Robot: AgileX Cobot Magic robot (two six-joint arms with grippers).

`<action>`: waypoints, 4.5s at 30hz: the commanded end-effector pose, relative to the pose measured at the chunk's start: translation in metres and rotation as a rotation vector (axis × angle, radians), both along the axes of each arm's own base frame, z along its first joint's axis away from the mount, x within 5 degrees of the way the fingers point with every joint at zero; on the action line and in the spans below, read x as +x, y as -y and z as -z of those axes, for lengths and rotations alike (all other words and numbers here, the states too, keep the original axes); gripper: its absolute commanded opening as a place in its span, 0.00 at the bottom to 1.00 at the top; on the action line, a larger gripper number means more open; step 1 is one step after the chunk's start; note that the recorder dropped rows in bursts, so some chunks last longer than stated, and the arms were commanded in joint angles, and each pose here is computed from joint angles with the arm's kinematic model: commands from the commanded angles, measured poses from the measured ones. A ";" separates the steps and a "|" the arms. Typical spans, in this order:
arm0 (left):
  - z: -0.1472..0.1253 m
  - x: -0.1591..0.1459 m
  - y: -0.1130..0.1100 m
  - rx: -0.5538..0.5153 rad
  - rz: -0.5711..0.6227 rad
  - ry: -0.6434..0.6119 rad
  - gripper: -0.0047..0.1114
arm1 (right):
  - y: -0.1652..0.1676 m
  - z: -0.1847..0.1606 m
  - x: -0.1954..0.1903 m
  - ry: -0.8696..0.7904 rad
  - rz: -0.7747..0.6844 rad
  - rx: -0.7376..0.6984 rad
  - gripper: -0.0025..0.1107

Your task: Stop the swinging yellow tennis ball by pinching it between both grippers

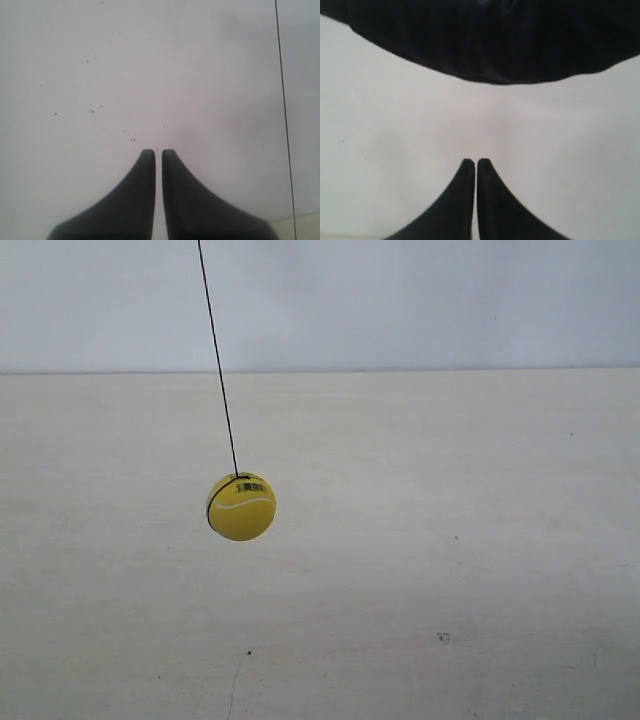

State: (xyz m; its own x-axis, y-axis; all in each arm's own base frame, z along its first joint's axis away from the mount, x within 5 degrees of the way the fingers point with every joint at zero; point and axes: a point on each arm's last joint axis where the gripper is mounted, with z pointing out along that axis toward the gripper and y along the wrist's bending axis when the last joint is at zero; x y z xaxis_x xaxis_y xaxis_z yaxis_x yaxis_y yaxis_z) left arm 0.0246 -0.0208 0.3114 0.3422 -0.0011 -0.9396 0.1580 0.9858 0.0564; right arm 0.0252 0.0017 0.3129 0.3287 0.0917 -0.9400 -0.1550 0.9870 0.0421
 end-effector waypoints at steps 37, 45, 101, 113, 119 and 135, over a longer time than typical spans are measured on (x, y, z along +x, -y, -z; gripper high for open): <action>0.001 0.000 0.000 -0.001 0.010 -0.003 0.08 | -0.004 0.130 0.028 -0.580 0.102 -0.218 0.02; 0.001 0.000 0.000 -0.001 0.010 -0.003 0.08 | -0.004 0.129 0.029 -0.569 0.102 -0.210 0.02; 0.123 0.030 -0.022 0.098 -0.188 -0.522 0.08 | -0.004 0.129 0.029 -0.571 0.101 -0.198 0.02; 0.128 0.029 -0.022 0.058 -0.181 -0.584 0.08 | -0.003 0.127 0.029 -0.548 0.109 -0.195 0.02; 0.128 0.029 -0.022 0.058 -0.181 -0.584 0.08 | -0.003 0.127 0.029 -0.548 0.109 -0.195 0.02; 0.128 0.029 -0.022 0.058 -0.181 -0.584 0.08 | -0.003 0.127 0.029 -0.548 0.109 -0.195 0.02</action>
State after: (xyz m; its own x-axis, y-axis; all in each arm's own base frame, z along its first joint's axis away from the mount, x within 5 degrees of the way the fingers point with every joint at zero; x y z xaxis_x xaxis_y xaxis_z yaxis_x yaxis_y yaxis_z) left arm 0.0539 0.0014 0.1844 -0.2419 0.0862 -0.9665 0.0084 0.9962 0.0867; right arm 0.0544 0.0053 0.1843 -0.2259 -0.1084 -0.9681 -0.0641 0.9933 -0.0963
